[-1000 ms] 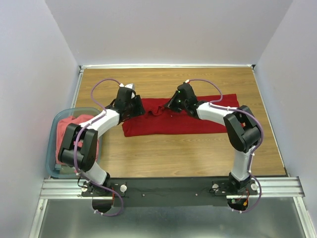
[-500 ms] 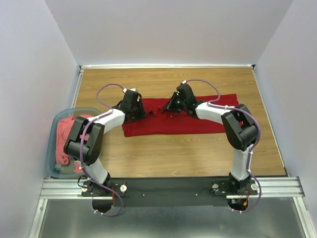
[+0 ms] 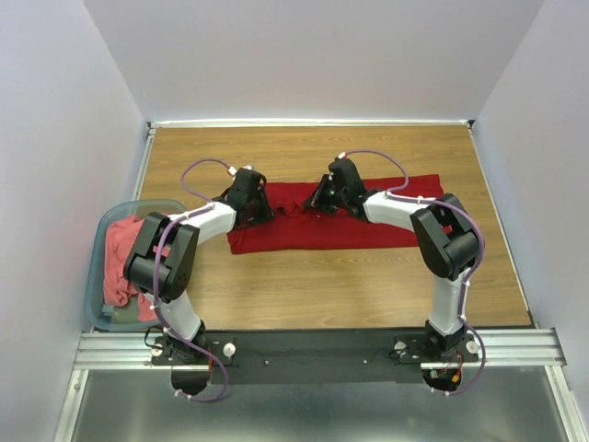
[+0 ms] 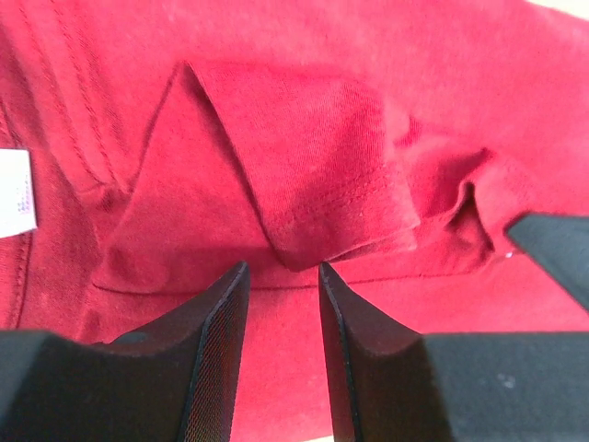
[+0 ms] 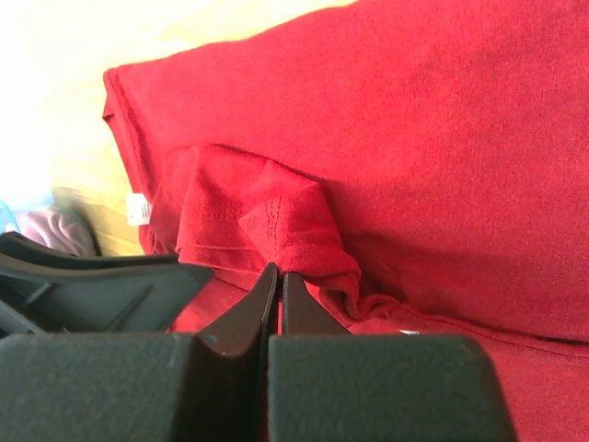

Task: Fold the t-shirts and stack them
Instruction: Fold the tshirt

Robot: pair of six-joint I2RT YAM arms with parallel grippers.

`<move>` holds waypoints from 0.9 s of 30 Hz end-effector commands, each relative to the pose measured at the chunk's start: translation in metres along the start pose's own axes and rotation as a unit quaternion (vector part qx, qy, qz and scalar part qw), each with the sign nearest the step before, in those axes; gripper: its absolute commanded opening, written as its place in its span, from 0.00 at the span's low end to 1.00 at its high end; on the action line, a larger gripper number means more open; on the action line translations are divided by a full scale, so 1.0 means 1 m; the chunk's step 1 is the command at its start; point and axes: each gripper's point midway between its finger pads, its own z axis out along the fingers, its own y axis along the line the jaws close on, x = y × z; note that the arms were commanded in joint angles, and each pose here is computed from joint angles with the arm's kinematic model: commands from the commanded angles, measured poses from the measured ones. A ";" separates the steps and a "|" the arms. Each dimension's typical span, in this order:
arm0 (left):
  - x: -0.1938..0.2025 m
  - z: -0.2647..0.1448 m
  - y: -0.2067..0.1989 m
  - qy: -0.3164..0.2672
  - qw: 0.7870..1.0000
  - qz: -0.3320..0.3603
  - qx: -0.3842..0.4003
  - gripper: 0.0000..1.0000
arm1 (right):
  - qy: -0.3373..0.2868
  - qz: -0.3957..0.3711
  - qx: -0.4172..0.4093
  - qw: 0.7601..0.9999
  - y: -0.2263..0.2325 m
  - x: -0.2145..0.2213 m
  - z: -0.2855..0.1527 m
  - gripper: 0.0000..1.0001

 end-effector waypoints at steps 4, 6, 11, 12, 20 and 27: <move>-0.017 0.007 -0.006 -0.031 0.999 -0.013 -0.008 0.44 | 0.021 -0.004 0.009 1.000 -0.016 0.012 0.005 0.04; -0.017 0.009 -0.008 -0.030 0.999 -0.012 -0.007 0.44 | 0.022 -0.002 0.010 1.000 -0.018 0.012 0.005 0.04; -0.015 0.014 -0.009 -0.025 1.000 -0.007 -0.013 0.43 | 0.025 -0.001 0.008 1.000 -0.020 0.013 0.006 0.04; -0.013 0.014 -0.009 -0.023 1.000 -0.006 -0.015 0.43 | 0.027 0.000 0.009 1.000 -0.021 0.014 0.007 0.04; -0.012 0.018 -0.008 -0.021 0.999 -0.004 -0.024 0.28 | 0.029 0.003 0.008 1.000 -0.024 0.015 0.007 0.04; -0.023 0.009 -0.002 -0.034 0.998 0.015 -0.051 0.00 | 0.026 0.004 0.005 1.000 -0.024 0.013 0.001 0.04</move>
